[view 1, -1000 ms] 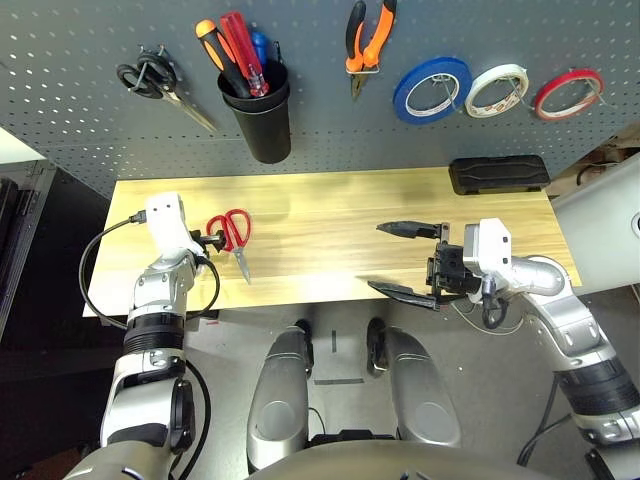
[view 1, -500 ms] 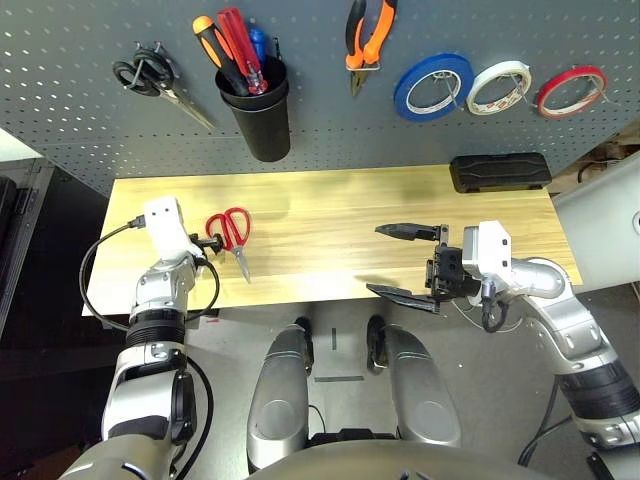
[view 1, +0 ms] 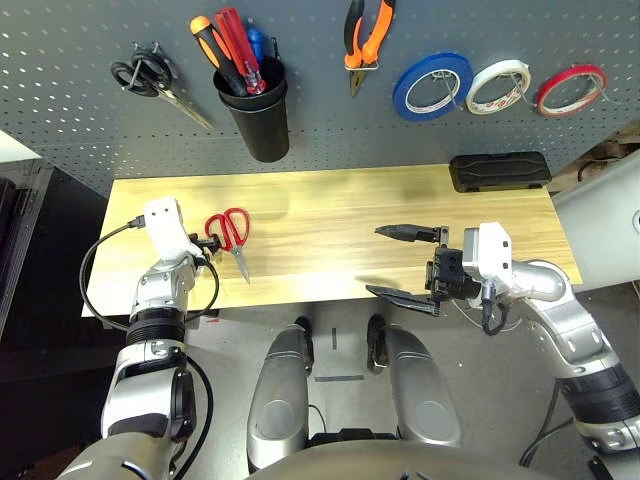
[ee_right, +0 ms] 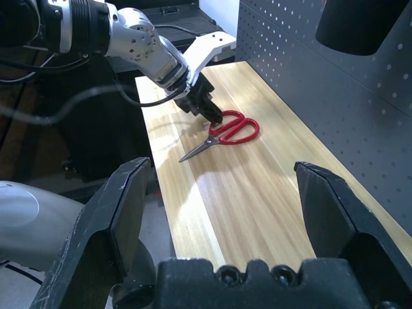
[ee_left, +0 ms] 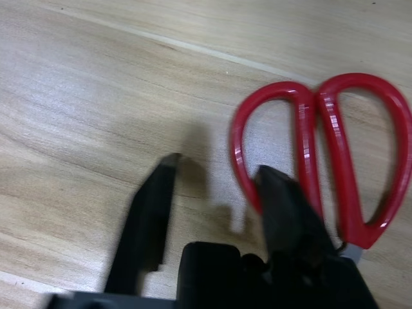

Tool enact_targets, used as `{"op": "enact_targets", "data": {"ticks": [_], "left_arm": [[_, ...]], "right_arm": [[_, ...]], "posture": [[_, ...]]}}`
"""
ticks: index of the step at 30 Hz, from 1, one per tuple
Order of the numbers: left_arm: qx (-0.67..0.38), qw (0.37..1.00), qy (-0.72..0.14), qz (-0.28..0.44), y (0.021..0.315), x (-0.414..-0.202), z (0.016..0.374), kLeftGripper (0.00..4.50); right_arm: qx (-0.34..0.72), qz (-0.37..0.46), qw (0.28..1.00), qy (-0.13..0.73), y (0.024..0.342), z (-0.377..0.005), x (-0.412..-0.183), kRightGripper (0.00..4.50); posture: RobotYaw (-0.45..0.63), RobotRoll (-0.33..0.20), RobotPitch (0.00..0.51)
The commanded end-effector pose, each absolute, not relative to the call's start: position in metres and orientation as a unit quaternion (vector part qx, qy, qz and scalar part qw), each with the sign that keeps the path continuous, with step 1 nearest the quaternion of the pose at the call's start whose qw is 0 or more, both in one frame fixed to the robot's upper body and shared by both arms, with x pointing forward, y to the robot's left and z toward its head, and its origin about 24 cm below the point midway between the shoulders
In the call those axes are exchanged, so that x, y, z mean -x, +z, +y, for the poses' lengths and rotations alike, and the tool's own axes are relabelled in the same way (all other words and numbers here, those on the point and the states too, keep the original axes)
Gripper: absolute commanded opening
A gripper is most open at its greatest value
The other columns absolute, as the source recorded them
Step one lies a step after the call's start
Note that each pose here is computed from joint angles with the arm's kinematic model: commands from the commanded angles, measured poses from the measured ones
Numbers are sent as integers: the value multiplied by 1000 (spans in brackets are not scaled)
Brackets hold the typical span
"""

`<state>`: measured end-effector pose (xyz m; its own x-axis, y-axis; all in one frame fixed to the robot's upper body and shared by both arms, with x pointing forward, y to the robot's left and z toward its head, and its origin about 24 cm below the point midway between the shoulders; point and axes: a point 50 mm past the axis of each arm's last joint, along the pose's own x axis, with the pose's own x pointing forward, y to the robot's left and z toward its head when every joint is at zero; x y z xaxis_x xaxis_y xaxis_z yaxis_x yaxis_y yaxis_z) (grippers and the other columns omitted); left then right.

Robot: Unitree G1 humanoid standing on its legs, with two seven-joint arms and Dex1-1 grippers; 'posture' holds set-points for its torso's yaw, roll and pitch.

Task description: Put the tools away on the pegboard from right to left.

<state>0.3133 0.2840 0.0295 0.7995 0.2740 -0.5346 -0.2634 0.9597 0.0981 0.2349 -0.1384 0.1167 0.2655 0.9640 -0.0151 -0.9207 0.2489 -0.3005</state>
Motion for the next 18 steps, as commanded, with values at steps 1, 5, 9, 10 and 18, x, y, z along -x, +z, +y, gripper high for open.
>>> {"op": "enact_targets", "data": {"ticks": [1,5,9,10,18], "left_arm": [[-11,936,152,318,14,-302,289,1240],[-8,936,152,319,13,-301,287,31],[-3,939,150,310,16,-302,285,31],[-1,939,149,309,17,-302,285,31],[19,951,152,269,38,-304,284,31]], "right_arm": [[122,-84,781,607,116,-137,-231,4500],[123,-84,781,607,116,-137,-232,4500],[123,-84,781,607,116,-137,-233,4500],[123,-84,781,607,115,-137,-233,4500],[124,-86,781,606,115,-137,-237,4500]], "posture": [[-69,0,345],[-67,0,345],[-62,0,341],[-59,0,339],[-47,0,322]]}}
